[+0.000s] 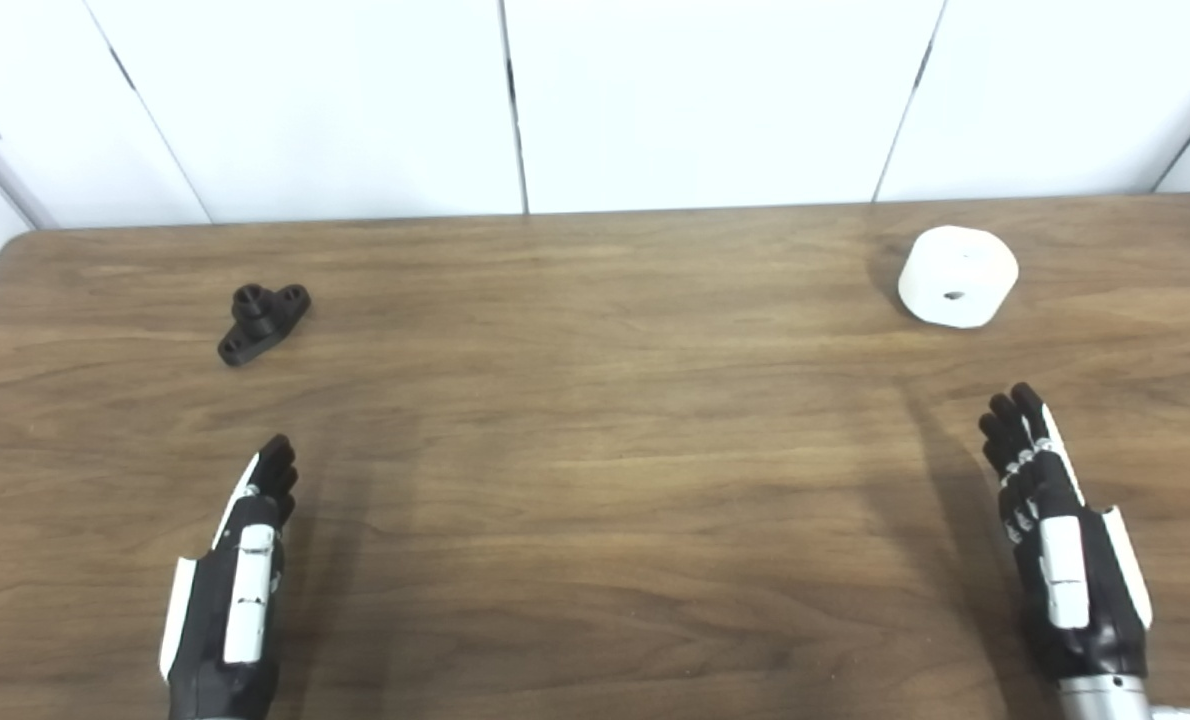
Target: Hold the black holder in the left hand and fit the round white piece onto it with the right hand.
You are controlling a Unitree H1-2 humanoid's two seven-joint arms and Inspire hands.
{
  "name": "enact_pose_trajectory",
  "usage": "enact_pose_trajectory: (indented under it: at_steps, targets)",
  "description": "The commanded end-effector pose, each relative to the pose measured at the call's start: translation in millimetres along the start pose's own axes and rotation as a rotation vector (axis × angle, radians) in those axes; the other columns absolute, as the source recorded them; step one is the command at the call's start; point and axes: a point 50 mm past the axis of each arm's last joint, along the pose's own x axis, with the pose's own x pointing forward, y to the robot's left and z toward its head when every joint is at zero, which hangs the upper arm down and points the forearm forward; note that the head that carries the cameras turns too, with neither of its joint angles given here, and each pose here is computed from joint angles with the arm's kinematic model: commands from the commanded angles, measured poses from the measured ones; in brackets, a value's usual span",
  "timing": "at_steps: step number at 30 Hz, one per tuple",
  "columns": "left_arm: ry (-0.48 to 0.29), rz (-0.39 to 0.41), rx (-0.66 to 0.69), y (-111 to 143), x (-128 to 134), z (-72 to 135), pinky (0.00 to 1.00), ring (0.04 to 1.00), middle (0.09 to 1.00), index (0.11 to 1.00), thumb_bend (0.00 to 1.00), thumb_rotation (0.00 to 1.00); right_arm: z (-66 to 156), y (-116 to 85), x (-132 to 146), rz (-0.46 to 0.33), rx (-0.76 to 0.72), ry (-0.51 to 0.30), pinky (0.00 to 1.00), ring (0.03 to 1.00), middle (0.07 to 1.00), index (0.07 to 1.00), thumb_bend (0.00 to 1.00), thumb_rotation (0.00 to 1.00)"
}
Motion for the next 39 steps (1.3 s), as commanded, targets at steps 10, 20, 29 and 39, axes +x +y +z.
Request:
enact_pose_trajectory:
  at_steps: [10,20,29,39]
  targets:
    - [-0.052,0.008,-0.013,-8.1,-4.4,6.0,1.0,0.973,0.964,0.942,0.49,0.92,-1.3,-7.5,-1.5,-0.003,-0.012,-0.014,1.0,0.96,0.965,0.979,0.62,0.99]
    - [-0.052,0.018,-0.012,-24.1,-10.0,-6.1,0.99,0.945,0.933,0.912,0.41,0.92,-11.0,-22.5,-3.3,0.012,-0.011,-0.008,1.0,0.996,0.992,0.998,0.62,1.0]
    - [-0.052,0.021,0.019,-33.0,-12.3,-20.4,0.95,0.934,0.934,0.906,0.42,0.89,-25.0,-26.6,-3.0,0.014,-0.017,0.02,1.0,1.0,0.984,0.995,0.71,1.0]
    - [-0.048,0.018,0.029,-35.1,-11.5,-32.3,0.93,0.93,0.931,0.902,0.39,0.83,-32.5,-23.8,-4.8,0.0,0.0,0.006,1.0,0.963,0.945,0.946,0.6,1.0]
